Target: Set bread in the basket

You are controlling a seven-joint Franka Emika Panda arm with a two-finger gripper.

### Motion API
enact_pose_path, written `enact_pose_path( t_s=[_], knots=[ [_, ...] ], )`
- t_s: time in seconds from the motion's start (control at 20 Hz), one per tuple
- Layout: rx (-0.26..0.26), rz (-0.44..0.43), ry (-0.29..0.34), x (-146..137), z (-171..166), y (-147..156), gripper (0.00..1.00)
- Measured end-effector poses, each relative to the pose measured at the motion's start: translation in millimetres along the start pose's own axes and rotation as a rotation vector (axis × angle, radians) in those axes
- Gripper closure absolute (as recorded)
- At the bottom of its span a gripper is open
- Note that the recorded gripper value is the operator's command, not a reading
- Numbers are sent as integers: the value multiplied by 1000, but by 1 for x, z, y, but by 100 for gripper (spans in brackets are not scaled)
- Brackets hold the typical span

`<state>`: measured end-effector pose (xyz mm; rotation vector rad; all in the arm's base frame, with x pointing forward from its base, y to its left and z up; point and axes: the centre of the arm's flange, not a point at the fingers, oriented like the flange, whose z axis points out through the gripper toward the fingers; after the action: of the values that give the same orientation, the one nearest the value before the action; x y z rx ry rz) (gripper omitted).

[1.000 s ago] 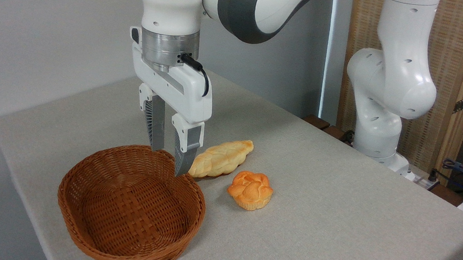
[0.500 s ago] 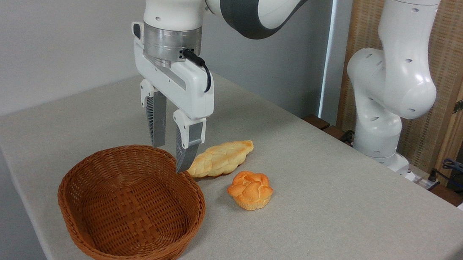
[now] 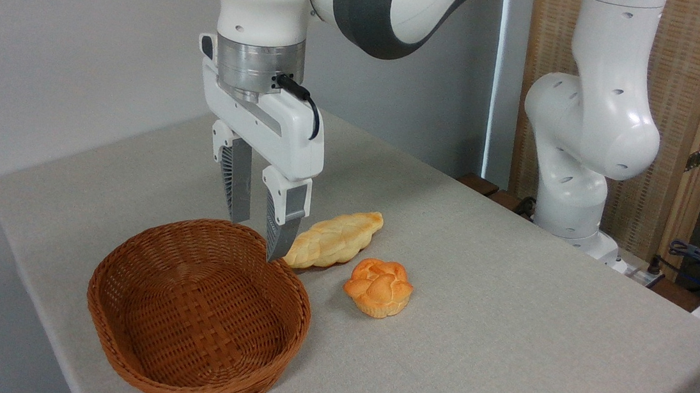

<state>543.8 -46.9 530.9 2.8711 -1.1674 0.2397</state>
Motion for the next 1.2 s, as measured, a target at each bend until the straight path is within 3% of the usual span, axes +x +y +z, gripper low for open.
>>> enact_pose_path(
  t_s=[0.25,0.65,0.95,1.2],
  knots=[
    [1,-4,2,-2,-2,-1,0],
    [-76,1,-76,-16,-2,13,0],
    [-148,42,-129,-41,26,55,0],
    [-188,93,-176,-41,53,86,0]
  ],
)
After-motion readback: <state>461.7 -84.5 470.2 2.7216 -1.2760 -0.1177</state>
